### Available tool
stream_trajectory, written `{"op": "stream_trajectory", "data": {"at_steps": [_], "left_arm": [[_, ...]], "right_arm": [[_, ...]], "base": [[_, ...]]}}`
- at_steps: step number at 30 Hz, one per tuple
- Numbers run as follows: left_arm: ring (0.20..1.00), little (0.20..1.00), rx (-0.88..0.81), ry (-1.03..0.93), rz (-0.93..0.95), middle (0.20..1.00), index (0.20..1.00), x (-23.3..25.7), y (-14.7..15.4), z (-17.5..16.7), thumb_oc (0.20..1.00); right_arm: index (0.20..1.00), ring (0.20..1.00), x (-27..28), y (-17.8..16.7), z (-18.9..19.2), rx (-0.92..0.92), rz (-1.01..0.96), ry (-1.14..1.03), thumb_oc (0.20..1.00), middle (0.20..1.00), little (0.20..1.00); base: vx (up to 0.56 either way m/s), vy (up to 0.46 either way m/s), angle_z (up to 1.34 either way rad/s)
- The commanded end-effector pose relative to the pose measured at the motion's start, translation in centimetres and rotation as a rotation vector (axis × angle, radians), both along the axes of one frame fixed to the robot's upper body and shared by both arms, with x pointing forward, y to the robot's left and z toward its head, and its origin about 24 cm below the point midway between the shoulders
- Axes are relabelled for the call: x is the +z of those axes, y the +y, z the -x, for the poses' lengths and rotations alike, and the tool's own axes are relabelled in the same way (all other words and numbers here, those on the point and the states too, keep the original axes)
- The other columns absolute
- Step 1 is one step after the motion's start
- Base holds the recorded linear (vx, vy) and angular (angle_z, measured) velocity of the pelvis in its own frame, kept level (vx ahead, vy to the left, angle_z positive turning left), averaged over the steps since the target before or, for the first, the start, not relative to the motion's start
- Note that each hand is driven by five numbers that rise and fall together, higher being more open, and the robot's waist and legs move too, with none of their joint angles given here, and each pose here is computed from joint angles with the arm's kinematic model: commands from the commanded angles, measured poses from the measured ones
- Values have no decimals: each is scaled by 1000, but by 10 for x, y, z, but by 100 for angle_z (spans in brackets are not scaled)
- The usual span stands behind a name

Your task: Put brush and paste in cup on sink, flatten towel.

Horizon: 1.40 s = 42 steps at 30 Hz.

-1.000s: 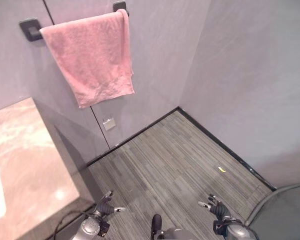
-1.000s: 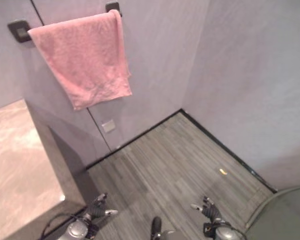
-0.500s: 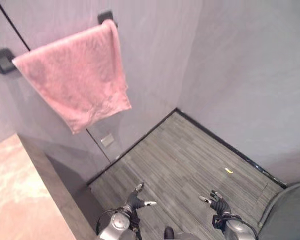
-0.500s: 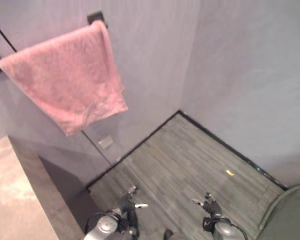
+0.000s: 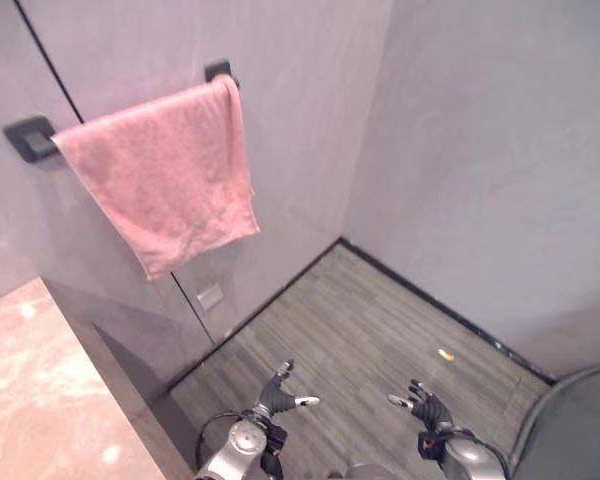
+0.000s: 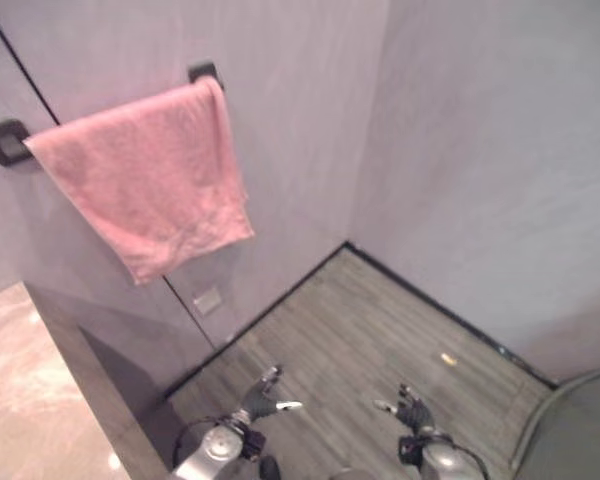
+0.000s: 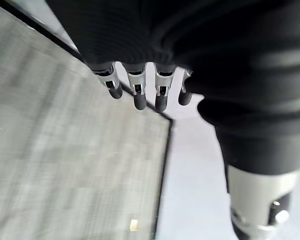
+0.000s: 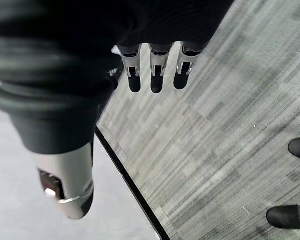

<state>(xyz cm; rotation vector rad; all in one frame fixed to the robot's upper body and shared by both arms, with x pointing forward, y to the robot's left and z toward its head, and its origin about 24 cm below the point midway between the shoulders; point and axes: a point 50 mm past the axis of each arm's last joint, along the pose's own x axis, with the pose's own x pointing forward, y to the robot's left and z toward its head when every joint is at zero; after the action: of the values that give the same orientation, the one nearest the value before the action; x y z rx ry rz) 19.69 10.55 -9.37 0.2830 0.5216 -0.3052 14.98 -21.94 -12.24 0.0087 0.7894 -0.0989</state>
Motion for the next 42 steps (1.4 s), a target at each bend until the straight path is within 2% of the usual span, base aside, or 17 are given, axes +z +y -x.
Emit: {"op": "stream_trajectory", "data": {"at_steps": [1, 17, 26, 32, 42], "left_arm": [[1000, 1000, 103, -47, -275, 1000, 1000, 10, 107, -10, 1000], [1000, 1000, 231, 42, -279, 1000, 1000, -4, 122, -3, 1000], [1000, 1000, 276, 15, -243, 1000, 1000, 3, 125, -12, 1000], [1000, 1000, 288, -7, -235, 1000, 1000, 6, 124, -17, 1000], [1000, 1000, 295, 1, -263, 1000, 1000, 6, 134, -10, 1000]], "right_arm": [[1000, 1000, 11, -6, -7, -16, 14, -77, 1000, 1000, 1000], [1000, 1000, 12, -9, -15, 33, 36, -67, 1000, 1000, 1000], [1000, 1000, 18, -19, -11, 54, 49, -87, 1000, 1000, 1000], [1000, 1000, 18, -19, -10, 75, 59, -80, 1000, 1000, 1000], [1000, 1000, 16, -10, -12, 93, 47, -83, 1000, 1000, 1000]], "base": [[141, 57, 11], [237, -177, 22], [166, -168, 23], [193, 70, 26], [252, 280, -38]]}}
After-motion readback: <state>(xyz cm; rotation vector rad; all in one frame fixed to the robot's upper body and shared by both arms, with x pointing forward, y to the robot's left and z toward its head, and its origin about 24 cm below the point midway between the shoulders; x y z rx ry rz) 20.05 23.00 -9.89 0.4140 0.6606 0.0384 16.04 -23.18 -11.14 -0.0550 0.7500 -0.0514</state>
